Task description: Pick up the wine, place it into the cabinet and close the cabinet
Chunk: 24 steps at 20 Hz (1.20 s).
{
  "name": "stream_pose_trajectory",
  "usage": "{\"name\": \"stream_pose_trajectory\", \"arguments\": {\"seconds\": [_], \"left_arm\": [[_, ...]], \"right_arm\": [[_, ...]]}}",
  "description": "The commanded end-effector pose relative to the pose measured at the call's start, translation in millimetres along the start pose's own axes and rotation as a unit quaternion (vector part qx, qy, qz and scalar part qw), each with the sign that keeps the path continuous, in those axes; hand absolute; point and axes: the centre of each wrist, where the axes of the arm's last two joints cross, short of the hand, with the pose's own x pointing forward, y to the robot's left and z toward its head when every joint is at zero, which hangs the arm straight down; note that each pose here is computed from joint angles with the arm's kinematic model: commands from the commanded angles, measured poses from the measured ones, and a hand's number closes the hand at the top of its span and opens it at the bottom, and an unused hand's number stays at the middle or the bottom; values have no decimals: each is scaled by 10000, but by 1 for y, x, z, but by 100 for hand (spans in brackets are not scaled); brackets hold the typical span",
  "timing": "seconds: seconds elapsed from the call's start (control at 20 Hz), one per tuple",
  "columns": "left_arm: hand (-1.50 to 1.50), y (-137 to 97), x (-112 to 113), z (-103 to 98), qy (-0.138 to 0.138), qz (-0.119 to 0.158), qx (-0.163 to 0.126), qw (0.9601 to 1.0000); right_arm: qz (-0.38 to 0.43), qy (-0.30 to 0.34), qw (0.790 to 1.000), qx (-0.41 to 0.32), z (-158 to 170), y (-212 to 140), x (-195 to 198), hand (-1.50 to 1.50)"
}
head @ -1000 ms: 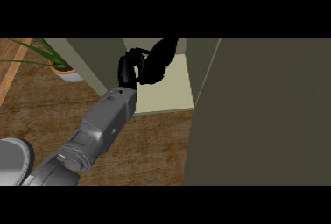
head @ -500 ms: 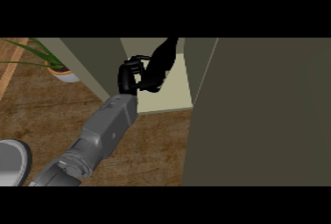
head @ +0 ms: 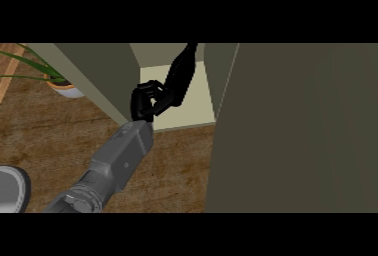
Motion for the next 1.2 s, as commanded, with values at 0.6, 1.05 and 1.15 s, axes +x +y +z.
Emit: {"name": "stream_pose_trajectory", "arguments": {"seconds": [0.6, 1.05, 1.15], "left_arm": [[150, 25, -32, 25, 268, -90, 292, 9992], [150, 6, -11, 10, 124, -84, 275, 9995], [150, 2, -6, 7, 62, -177, 141, 9997]], "right_arm": [[-72, -167, 9996, 192, 0, 1, 7, -150], [-228, -64, 9992, 310, 1, 2, -1, -150], [-213, -77, 9996, 148, 5, 0, -2, -150]]}}
